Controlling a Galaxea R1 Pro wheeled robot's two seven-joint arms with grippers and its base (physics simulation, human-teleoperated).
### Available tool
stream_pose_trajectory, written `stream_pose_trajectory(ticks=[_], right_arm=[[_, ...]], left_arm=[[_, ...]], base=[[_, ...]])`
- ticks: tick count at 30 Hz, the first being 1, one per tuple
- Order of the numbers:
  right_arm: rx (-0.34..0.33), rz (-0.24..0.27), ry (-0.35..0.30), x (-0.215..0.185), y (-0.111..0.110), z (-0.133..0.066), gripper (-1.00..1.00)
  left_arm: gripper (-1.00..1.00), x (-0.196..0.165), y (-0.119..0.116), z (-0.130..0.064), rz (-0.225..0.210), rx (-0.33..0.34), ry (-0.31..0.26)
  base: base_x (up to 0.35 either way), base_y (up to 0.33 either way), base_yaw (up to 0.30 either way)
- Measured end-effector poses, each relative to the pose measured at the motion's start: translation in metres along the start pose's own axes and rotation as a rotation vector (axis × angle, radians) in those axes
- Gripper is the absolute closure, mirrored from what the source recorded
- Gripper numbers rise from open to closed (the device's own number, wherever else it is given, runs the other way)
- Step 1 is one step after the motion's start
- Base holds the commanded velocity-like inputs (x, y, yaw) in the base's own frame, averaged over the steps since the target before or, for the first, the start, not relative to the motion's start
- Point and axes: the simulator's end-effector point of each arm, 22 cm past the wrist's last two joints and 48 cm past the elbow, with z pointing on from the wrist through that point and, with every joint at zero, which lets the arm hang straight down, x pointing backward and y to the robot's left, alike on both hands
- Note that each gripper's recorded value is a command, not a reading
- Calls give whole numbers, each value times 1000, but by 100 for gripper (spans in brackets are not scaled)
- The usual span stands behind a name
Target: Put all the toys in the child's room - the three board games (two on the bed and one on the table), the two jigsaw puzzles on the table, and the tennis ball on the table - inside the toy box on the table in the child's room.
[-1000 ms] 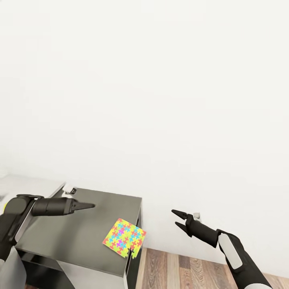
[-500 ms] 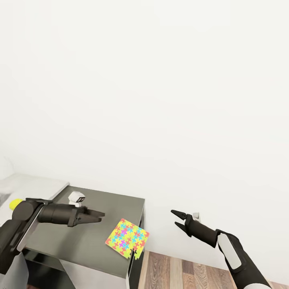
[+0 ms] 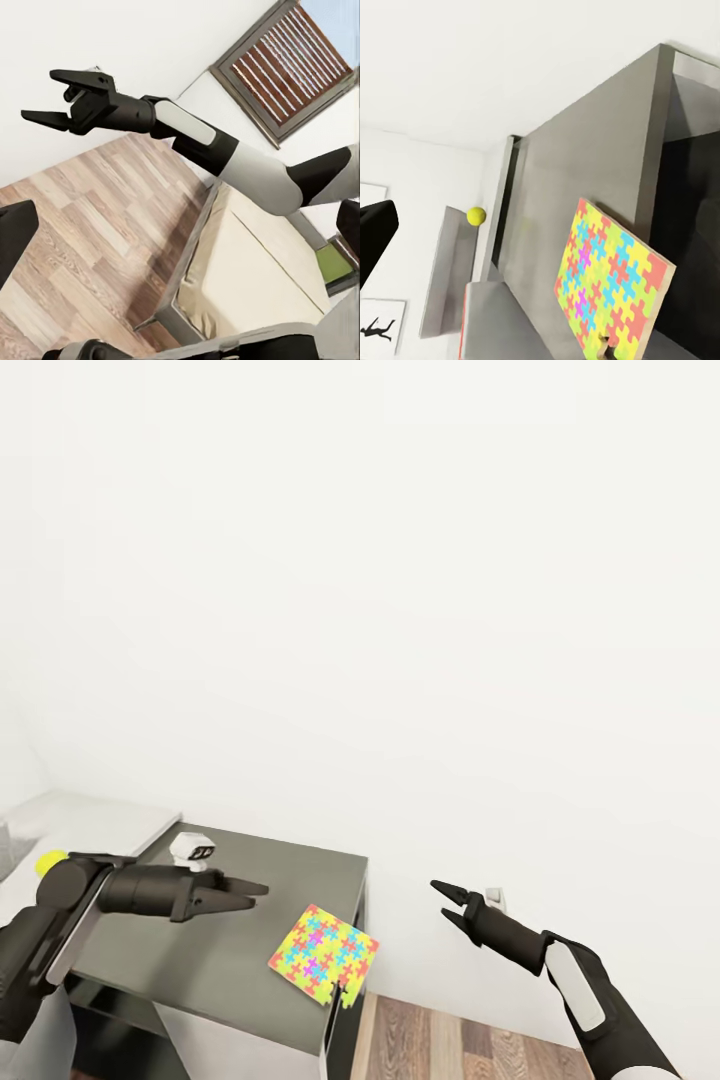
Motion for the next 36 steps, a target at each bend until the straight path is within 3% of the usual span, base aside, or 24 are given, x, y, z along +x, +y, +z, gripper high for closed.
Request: stream_pose_trajectory(ticks=[4,8,36], right_arm=[[-4,-5,-3,0,-2,0,-100],[-7,-9,-6,0,-5,1,-100],[-28,-15,-5,12,-30,10,-100]], left_arm=[[-100,-4,-11,16,13,67,-30],[-100,-3,-13,23,19,89,-39],[-100,21,6,27,48,89,-45]], base=[[0,0,73],[0,0,48],[0,0,-25]])
